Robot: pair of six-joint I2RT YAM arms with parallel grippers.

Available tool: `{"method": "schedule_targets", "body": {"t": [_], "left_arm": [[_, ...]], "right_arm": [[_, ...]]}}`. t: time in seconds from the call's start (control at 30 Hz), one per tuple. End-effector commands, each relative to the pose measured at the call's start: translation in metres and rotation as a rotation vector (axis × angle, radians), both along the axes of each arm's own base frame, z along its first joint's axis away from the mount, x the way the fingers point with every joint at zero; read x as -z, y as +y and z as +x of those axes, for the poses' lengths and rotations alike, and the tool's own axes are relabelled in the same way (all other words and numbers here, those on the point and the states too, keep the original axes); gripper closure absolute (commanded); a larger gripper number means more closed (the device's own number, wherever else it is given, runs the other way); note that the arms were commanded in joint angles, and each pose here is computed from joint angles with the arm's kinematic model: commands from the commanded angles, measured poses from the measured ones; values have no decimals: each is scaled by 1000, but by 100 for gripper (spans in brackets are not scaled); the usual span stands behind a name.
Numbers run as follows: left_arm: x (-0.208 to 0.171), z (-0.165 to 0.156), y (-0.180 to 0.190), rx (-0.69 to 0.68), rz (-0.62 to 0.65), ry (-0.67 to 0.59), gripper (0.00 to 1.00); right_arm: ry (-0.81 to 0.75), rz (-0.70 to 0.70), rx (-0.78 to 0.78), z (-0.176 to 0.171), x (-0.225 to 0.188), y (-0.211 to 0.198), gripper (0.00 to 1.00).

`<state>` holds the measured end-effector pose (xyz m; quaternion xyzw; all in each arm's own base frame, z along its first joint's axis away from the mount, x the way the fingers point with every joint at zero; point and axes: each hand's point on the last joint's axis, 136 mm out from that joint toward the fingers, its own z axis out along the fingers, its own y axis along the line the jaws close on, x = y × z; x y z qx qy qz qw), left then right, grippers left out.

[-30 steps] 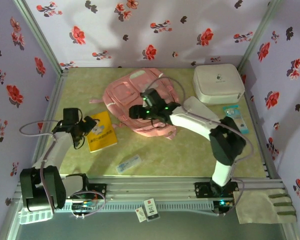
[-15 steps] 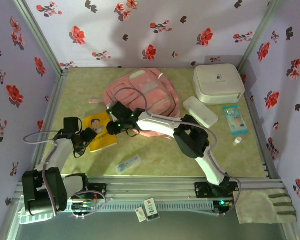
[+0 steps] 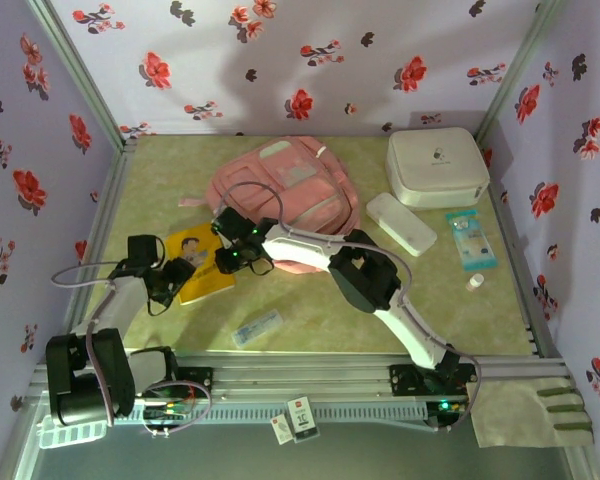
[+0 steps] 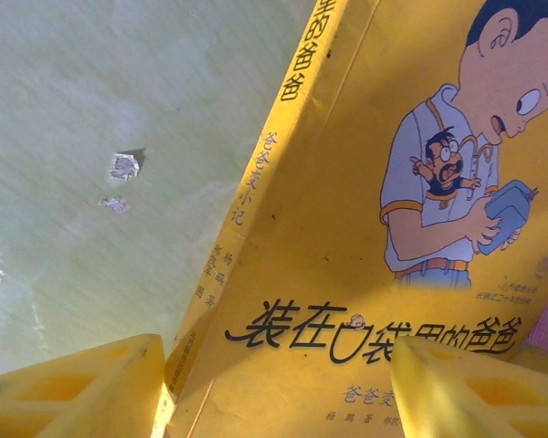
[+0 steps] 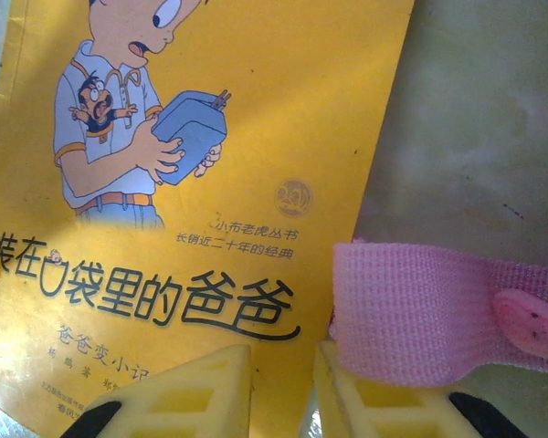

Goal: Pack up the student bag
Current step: Pick up the book from the middle-left of the table.

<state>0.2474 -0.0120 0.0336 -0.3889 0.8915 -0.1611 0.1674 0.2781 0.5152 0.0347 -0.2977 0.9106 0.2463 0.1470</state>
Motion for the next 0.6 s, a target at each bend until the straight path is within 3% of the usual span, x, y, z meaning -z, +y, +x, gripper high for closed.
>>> {"method": "schedule_targets", "body": {"t": [0.0,0.1,0.23,0.3,0.57], "left_arm": [[-3,5,-12,44,-60,-21,37],[-2,3,-12,47,-60,-12,36],[4,0,-12,44,-59,15,24],[7,0,-12,44,-60,23,22],[-21,11,-24,81,-126,-59,34]], "right_arm": [[37,-70,-21,-7,31,-7,74],[49,-85,-15,-6,36,-9,74],[58,-97,-3,-4,40,-13,73],[63,-102,4,-3,42,-15,73],[82,-103,23,0,46,-18,73]]}}
